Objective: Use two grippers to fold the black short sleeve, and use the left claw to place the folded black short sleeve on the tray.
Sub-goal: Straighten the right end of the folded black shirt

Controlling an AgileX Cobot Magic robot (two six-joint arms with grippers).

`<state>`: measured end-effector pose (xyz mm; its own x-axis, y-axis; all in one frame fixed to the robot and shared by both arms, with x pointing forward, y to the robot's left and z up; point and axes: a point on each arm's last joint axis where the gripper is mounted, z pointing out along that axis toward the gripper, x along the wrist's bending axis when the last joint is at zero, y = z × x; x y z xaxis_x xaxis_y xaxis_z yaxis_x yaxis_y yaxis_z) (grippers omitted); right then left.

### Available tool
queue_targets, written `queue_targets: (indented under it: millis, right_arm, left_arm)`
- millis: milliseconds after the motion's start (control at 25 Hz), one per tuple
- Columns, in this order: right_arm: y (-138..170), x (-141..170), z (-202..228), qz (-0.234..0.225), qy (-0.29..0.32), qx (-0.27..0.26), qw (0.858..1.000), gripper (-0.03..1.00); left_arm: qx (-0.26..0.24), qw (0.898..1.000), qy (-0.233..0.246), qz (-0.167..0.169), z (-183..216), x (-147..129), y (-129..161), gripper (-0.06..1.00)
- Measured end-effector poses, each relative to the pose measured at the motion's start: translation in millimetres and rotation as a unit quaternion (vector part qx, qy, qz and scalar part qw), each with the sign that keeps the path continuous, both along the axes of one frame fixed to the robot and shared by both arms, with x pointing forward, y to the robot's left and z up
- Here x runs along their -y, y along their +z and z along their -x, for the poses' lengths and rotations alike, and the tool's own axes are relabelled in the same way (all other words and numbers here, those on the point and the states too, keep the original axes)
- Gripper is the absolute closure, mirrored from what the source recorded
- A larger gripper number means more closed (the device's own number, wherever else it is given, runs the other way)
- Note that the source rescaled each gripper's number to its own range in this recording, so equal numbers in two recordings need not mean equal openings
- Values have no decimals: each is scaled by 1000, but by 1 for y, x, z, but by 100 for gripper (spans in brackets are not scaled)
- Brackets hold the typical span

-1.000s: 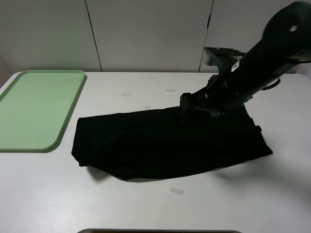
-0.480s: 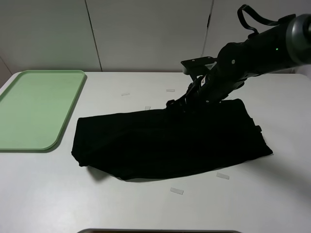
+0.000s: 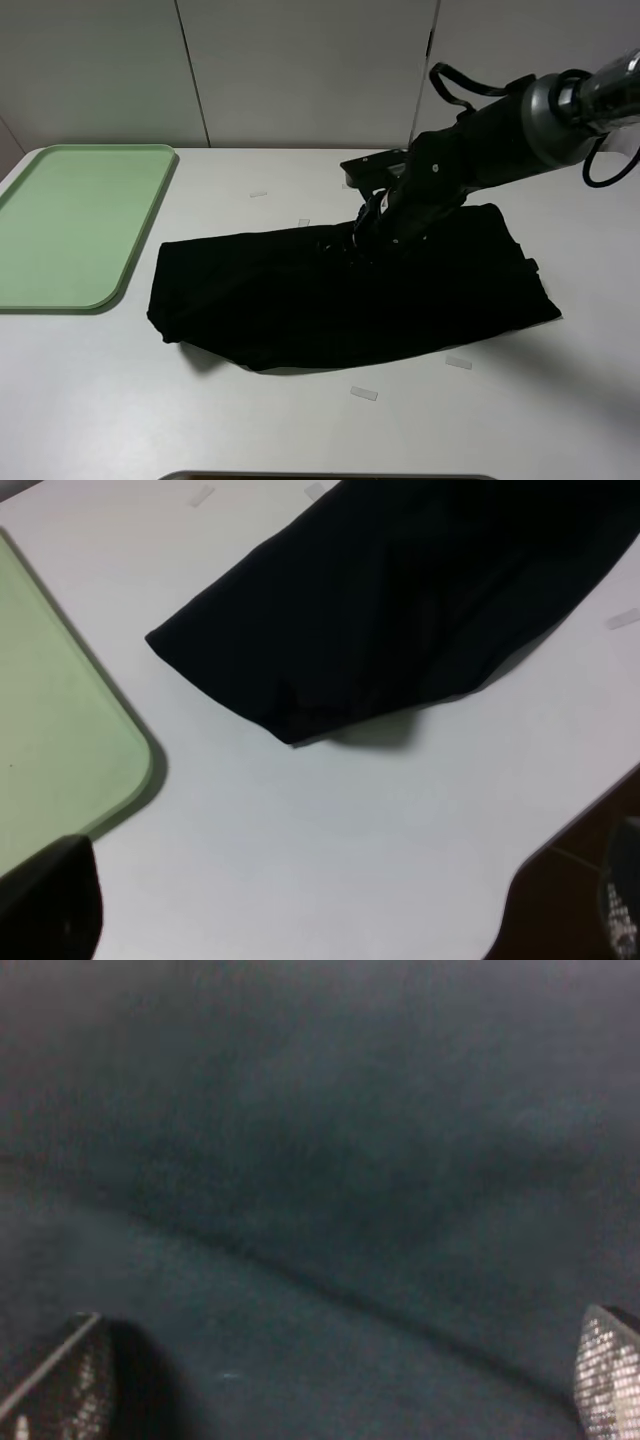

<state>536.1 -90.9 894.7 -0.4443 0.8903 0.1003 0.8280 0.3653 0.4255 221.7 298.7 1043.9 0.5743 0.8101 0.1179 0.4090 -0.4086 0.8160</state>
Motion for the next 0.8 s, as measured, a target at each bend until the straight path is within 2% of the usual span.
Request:
queue_targets:
  millis: [200, 360, 800]
  right_arm:
    - [-8, -17, 14, 8, 28, -14, 999, -3]
    - [-11, -25, 30, 25, 46, -49, 997, -3]
    - [3, -34, 60, 31, 67, -133, 988, -3]
  left_arm:
    - [0, 1000, 0, 0, 0, 0, 0, -5]
    - [0, 1000, 1, -1, 0, 0, 0, -5]
    - [0, 1000, 1, -1, 0, 0, 0, -5]
